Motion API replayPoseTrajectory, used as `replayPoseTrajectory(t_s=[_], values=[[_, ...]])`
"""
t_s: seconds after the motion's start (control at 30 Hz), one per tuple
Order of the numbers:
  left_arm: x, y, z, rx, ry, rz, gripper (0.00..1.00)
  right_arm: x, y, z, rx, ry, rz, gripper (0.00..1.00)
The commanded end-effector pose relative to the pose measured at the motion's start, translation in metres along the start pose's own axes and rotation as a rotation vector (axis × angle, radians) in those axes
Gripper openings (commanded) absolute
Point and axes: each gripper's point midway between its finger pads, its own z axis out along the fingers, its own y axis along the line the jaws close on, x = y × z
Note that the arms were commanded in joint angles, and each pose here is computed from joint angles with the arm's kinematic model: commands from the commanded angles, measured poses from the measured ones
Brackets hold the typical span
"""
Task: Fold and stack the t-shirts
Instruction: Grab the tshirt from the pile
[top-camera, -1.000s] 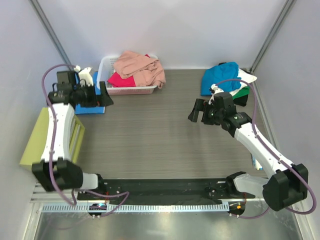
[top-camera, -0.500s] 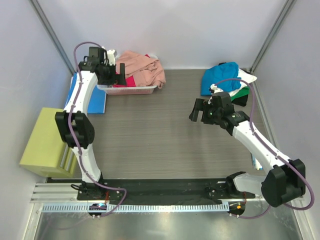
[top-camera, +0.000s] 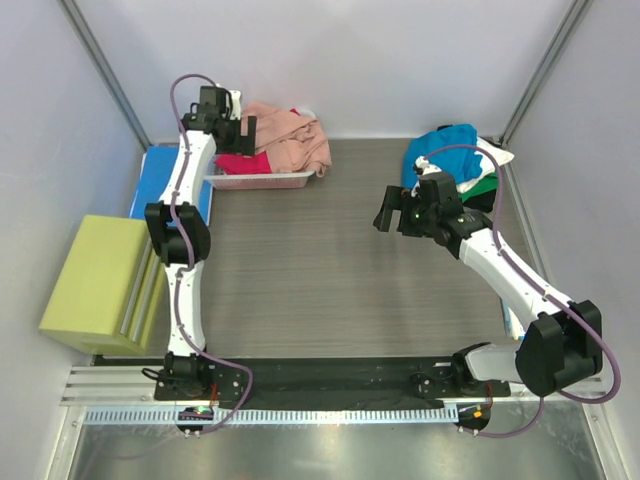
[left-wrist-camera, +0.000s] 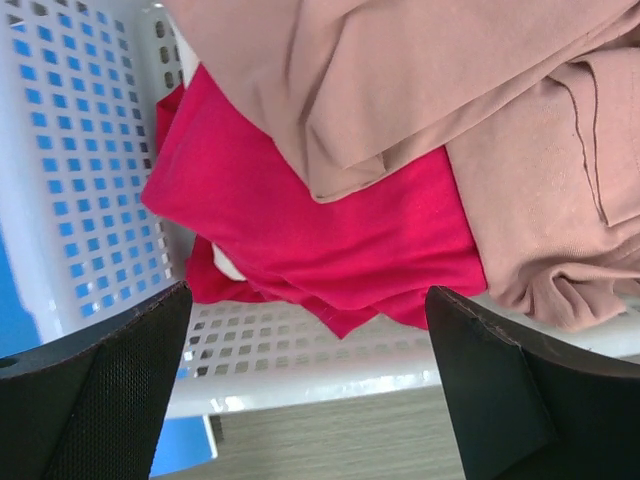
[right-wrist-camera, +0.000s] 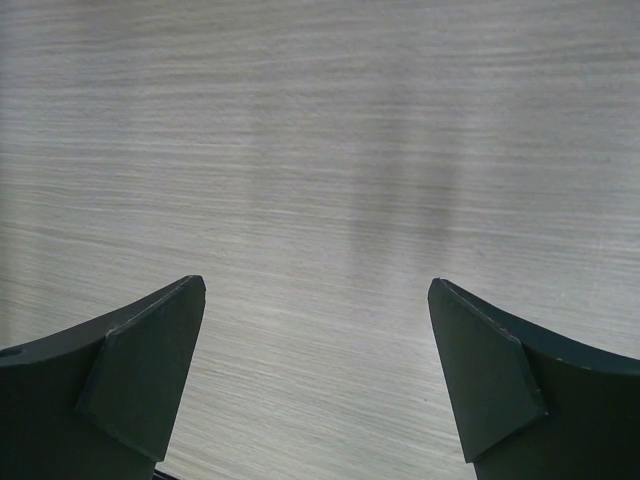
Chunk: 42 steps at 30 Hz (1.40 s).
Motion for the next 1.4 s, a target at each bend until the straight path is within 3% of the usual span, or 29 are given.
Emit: replayPoseTrajectory(t_s=[0.0,0.1,0.47,0.73,1.1,1.17,1.27,1.37], values=[[-0.022,-0.016,0.007,-0.005,-0.081,0.055,1.0,-0.035,0.022,-0.005,-0.067,-0.087,-0.026,1.0],[-0.014,-0.025,0.023,-0.03,-0.065,0.079,1.0,-0.041,0.03,-0.007,-0.103,-0.099,-0.02,1.0],[-0.05,-0.019,0.042,-0.114,-0.228,0.046,1.0,-0.027,0.037,-0.006,-0.162,-0.069,-0.02,0.98],[-0.056,-0.019,0.066,-0.114,-0.3,0.039,1.0,-0.02,0.038,-0.01,-0.182,-0.061,-0.024,0.9],[-0.029,-0.023,0.096,-0.094,-0.237,0.079,1.0,-0.017,0.038,-0.015,-0.189,-0.067,-0.016,0.85],[-0.025,-0.025,0.095,-0.076,-0.221,0.113,0.88,-0.017,0.038,-0.014,-0.193,-0.065,-0.015,0.84],[-0.032,-0.023,0.084,-0.092,-0.228,0.115,0.34,-0.014,0.039,-0.013,-0.2,-0.058,-0.011,0.83],[-0.039,-0.024,0.068,-0.097,-0.242,0.111,0.09,-0.01,0.04,-0.011,-0.213,-0.046,-0.005,0.83]])
